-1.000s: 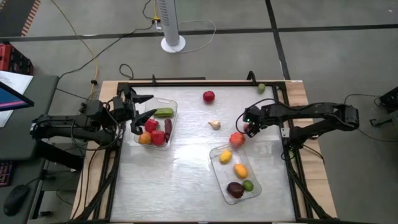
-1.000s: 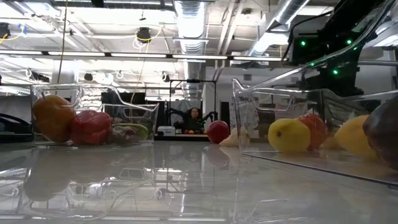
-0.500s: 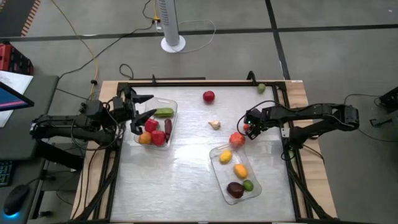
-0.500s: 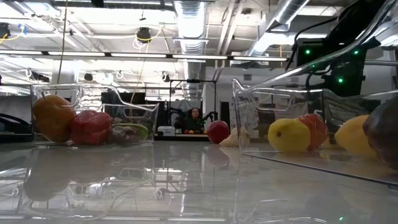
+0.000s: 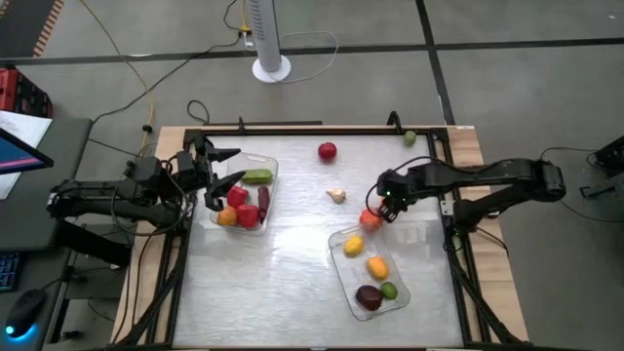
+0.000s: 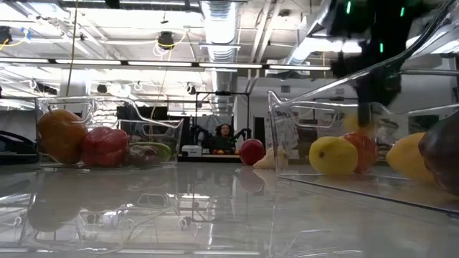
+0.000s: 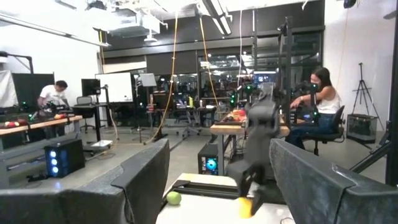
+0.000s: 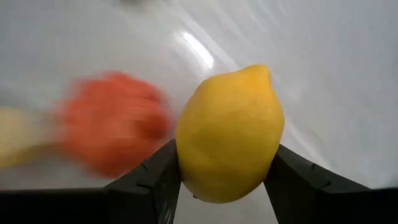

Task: Sort produce into baskets
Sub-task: Put the yellow lemon into the right transparent bin, then put the red tomato into the left transparent bin

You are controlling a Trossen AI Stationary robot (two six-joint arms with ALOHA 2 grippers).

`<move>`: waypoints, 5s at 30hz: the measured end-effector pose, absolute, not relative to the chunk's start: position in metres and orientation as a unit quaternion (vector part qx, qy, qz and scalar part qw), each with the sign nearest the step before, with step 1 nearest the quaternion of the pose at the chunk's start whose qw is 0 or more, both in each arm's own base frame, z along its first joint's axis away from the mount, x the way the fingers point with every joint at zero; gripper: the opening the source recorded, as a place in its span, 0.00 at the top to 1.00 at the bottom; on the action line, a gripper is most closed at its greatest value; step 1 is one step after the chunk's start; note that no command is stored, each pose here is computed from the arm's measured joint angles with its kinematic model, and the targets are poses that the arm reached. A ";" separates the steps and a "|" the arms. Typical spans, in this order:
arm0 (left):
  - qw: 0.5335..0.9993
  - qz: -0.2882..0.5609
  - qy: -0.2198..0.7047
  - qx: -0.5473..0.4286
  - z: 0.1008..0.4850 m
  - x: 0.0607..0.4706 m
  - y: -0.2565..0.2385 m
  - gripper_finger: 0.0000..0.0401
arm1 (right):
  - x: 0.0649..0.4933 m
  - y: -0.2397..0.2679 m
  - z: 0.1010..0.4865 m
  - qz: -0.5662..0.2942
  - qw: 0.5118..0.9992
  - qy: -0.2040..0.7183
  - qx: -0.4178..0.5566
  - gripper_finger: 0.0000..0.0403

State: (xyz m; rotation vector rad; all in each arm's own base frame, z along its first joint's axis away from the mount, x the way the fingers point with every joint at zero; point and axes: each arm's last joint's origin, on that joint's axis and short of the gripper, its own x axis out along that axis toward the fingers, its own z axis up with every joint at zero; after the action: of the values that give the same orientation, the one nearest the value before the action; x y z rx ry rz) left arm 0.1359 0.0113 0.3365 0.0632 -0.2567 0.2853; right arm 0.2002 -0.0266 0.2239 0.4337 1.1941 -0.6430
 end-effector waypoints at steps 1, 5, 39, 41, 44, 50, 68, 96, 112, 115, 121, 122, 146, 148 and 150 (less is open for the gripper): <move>0.981 0.142 -0.127 0.032 0.337 0.136 0.011 0.34 | 0.203 -0.020 0.235 -0.278 0.775 0.533 0.194 0.45; 0.981 0.142 -0.127 0.032 0.337 0.136 0.011 0.34 | 0.212 0.013 0.273 -0.178 0.854 0.462 0.157 0.45; 0.982 0.135 -0.127 0.021 0.336 0.136 0.011 0.34 | 0.201 0.001 0.234 -0.235 0.826 0.503 0.100 0.19; 0.982 0.135 -0.127 0.021 0.336 0.136 0.011 0.34 | 0.197 -0.008 0.226 -0.244 0.812 0.519 0.107 0.19; 0.982 0.136 -0.127 0.024 0.336 0.136 0.011 0.34 | 0.191 -0.017 0.213 -0.237 0.797 0.542 0.124 0.19; 0.982 0.136 -0.126 0.029 0.336 0.136 0.011 0.34 | 0.183 -0.028 0.195 -0.236 0.780 0.562 0.141 0.21; 0.982 0.136 -0.128 0.028 0.337 0.136 0.011 0.34 | 0.195 -0.042 0.172 -0.238 0.797 0.526 0.176 0.25; 0.982 0.136 -0.128 0.028 0.337 0.136 0.011 0.34 | 0.215 -0.067 0.151 -0.226 0.811 0.512 0.169 0.45; 0.982 0.136 -0.128 0.028 0.337 0.136 0.011 0.34 | 0.220 -0.070 0.158 -0.220 0.820 0.504 0.160 0.96; 0.982 0.136 -0.128 0.028 0.337 0.136 0.011 0.34 | 0.227 -0.072 0.169 -0.217 0.828 0.494 0.154 0.95; 0.982 0.136 -0.128 0.028 0.337 0.136 0.011 0.34 | 0.230 -0.073 0.177 -0.215 0.827 0.496 0.152 0.80; 0.982 0.136 -0.128 0.028 0.337 0.136 0.011 0.34 | 0.228 -0.073 0.176 -0.216 0.822 0.504 0.153 0.77; 0.982 0.136 -0.128 0.028 0.336 0.136 0.011 0.34 | 0.221 -0.073 0.160 -0.209 0.820 0.500 0.187 0.32; 0.982 0.136 -0.128 0.028 0.336 0.136 0.011 0.34 | 0.220 -0.072 0.156 -0.196 0.823 0.496 0.195 0.32; 0.982 0.136 -0.128 0.028 0.336 0.136 0.011 0.34 | 0.217 -0.072 0.151 -0.193 0.821 0.499 0.202 0.32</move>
State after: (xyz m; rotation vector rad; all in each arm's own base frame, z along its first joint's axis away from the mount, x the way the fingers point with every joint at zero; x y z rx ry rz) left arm 0.1361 0.0110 0.3364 0.0559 -0.2574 0.2734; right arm 0.2165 -0.0715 0.1512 0.4303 1.0613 -0.4108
